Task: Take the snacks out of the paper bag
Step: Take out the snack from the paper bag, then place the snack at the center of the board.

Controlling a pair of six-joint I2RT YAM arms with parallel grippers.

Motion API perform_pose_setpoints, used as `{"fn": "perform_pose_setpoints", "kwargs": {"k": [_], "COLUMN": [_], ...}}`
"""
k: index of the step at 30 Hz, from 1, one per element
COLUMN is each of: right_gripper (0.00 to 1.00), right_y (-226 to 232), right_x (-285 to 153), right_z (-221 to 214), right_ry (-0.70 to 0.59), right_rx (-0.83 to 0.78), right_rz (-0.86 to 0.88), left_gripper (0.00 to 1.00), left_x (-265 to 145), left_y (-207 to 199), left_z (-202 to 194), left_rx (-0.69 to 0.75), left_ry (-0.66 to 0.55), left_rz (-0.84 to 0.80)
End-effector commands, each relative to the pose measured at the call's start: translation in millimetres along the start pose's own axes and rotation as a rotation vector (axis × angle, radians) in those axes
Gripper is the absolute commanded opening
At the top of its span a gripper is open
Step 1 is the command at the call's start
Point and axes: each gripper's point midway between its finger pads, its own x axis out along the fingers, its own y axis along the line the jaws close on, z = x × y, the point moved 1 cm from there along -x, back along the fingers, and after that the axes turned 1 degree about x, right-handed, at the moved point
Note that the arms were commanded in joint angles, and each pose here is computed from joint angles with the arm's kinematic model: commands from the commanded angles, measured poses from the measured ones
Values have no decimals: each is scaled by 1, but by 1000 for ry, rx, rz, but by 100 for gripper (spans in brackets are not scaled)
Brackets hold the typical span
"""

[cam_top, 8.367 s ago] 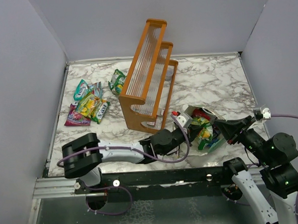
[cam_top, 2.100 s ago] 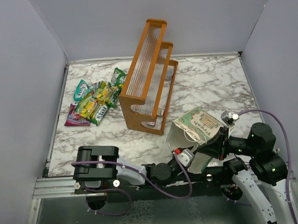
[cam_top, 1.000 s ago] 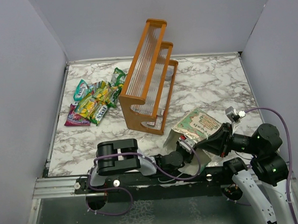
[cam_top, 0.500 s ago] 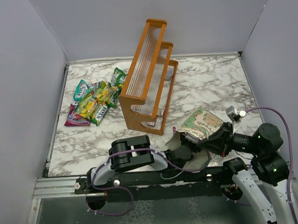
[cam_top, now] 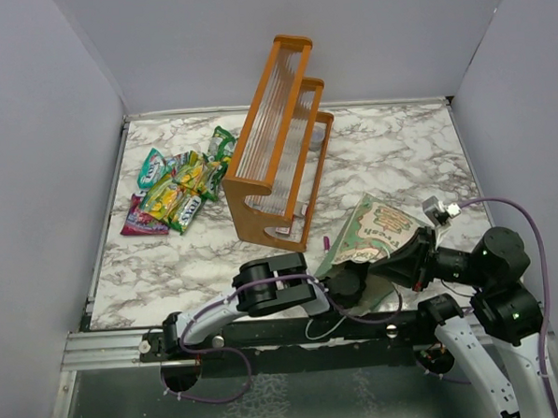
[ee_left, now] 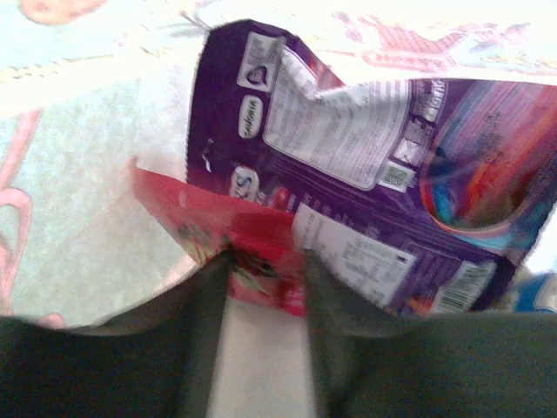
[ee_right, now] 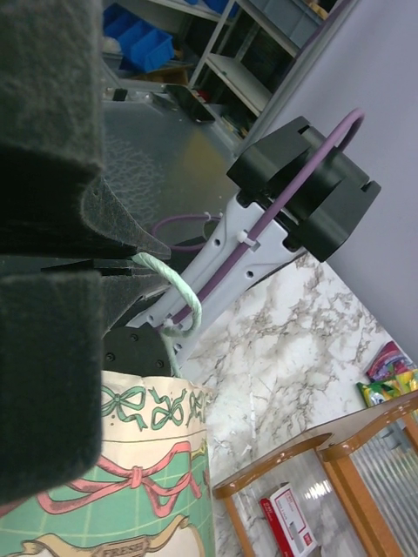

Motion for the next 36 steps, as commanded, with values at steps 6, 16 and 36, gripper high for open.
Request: {"fn": "perform_pose_setpoints", "kwargs": {"k": [6, 16, 36], "right_gripper": [2, 2, 2], "right_y": [-11, -50, -101], "right_x": [-3, -9, -29], "right_z": [19, 85, 78], "right_ry": [-79, -275, -258], "right_rx": [-60, -105, -150], "right_rz": [-115, -410, -679], "left_gripper": [13, 4, 0], "left_x": [-40, -99, -153], "left_y": [-4, -33, 26], "left_z": [69, 82, 211], "left_rx": [-15, -63, -34], "left_ry": [-167, -73, 182], "left_rz": [-62, -352, -606]}}
